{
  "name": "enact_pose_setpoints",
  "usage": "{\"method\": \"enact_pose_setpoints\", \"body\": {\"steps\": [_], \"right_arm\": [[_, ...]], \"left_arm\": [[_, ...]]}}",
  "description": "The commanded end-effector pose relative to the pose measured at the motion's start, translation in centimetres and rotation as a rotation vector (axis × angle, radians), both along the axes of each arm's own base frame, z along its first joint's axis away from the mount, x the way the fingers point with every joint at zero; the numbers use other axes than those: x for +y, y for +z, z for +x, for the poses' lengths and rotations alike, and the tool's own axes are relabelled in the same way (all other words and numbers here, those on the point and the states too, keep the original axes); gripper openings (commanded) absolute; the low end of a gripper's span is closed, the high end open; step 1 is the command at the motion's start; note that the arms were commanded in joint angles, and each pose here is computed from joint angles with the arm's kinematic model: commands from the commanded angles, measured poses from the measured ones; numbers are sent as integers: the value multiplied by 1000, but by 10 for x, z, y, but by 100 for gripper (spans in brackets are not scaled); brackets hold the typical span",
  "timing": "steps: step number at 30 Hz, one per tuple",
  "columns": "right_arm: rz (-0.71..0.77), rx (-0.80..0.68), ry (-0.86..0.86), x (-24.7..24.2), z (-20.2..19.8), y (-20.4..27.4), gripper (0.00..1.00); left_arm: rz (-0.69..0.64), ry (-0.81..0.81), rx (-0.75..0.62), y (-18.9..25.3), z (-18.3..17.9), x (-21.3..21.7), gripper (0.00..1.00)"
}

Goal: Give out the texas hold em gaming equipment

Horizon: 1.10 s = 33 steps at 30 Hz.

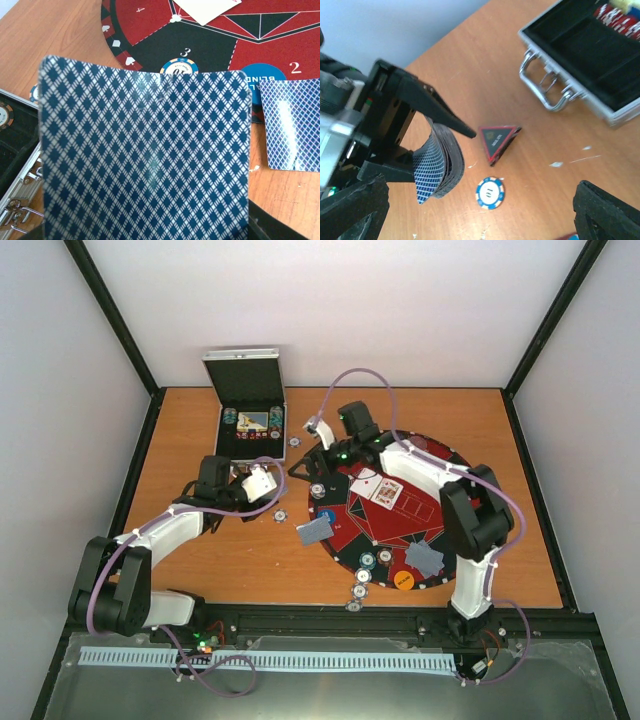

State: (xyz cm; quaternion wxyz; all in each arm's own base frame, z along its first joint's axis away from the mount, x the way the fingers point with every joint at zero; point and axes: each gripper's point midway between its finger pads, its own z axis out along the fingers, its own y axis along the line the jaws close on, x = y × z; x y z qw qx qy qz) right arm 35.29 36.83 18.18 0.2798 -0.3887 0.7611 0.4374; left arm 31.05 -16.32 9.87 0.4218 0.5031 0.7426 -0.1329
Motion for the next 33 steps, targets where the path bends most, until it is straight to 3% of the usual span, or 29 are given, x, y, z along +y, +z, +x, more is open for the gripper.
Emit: {"method": "enact_pose_setpoints", "body": {"steps": [1, 11, 20, 27, 33], "right_arm": [[31, 90, 78, 23, -15, -2, 97], [-62, 158, 132, 50, -18, -43, 88], [-202, 84, 54, 33, -2, -54, 76], [-187, 83, 88, 33, -10, -45, 55], [-98, 96, 156, 40, -23, -26, 25]], "left_arm": [[-26, -28, -57, 14, 8, -7, 54], [-36, -27, -58, 15, 10, -8, 54], [-38, -26, -59, 15, 10, -8, 53], [-39, -25, -61, 15, 9, -8, 53], [-37, -28, -61, 14, 9, -8, 53]]}}
